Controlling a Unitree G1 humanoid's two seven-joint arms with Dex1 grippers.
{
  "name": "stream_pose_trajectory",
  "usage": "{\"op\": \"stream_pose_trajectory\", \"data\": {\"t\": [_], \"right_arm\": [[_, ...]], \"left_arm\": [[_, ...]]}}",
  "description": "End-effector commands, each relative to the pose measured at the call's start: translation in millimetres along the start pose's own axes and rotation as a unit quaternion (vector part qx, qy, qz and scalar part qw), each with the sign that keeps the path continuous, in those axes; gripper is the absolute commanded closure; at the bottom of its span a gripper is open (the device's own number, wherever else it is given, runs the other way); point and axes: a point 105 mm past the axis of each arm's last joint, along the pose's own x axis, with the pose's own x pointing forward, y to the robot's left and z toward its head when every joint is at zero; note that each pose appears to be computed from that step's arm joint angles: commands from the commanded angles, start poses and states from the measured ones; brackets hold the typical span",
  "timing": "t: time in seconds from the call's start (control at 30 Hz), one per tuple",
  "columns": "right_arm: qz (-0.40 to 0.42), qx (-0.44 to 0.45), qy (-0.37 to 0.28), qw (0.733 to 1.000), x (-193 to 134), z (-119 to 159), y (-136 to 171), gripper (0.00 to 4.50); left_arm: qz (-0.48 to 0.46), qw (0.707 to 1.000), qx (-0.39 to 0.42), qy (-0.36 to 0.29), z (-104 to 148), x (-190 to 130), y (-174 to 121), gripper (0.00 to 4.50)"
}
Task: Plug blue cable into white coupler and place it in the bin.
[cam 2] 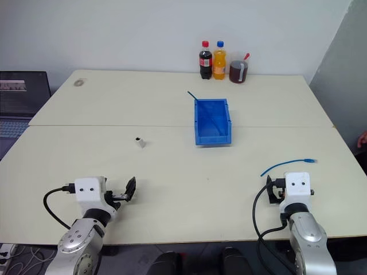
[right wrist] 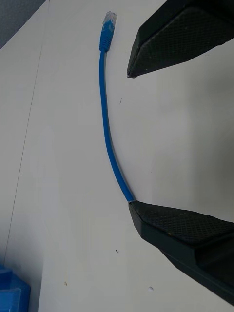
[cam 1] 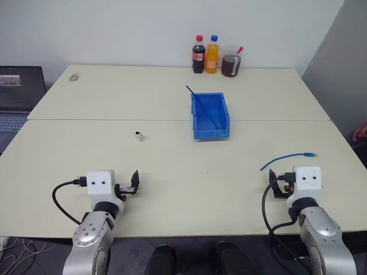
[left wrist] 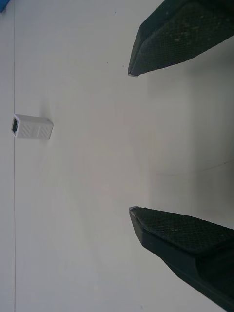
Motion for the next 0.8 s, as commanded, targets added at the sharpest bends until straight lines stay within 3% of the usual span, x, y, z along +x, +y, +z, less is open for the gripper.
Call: {"op": "stream_pose_trajectory", "data": {"t": [0.03, 0.23, 0.47, 0.63, 0.8], "right_arm": [[-0.009, -0.004, -0.016, 1.000, -0.2, 8.5, -1.1, 0.24], [-0.025, 0.010, -0.008, 1.000, -0.6, 7.1, -2.8, 0.24], [-0.081, 0.040, -0.009, 0.996, 22.5, 26.5, -17.0, 0.24], [-0.126, 0.079, 0.021, 0.989, 44.7, 30.7, -21.9, 0.24], [-0.159, 0.105, 0.041, 0.981, 62.4, 32.5, -29.4, 0.24]], "left_arm": [[-0.010, 1.000, 0.005, -0.025, 13.0, 1.6, -0.7, 0.00], [-0.034, 0.999, 0.010, -0.031, 18.0, 5.3, -6.3, 0.00], [-0.209, 0.976, 0.003, -0.066, 57.4, 13.7, -50.1, 0.00], [-0.385, 0.918, 0.044, -0.080, 97.9, 7.1, -80.0, 0.00], [-0.495, 0.860, 0.100, -0.069, 126.2, 11.2, -84.2, 0.00]]}}
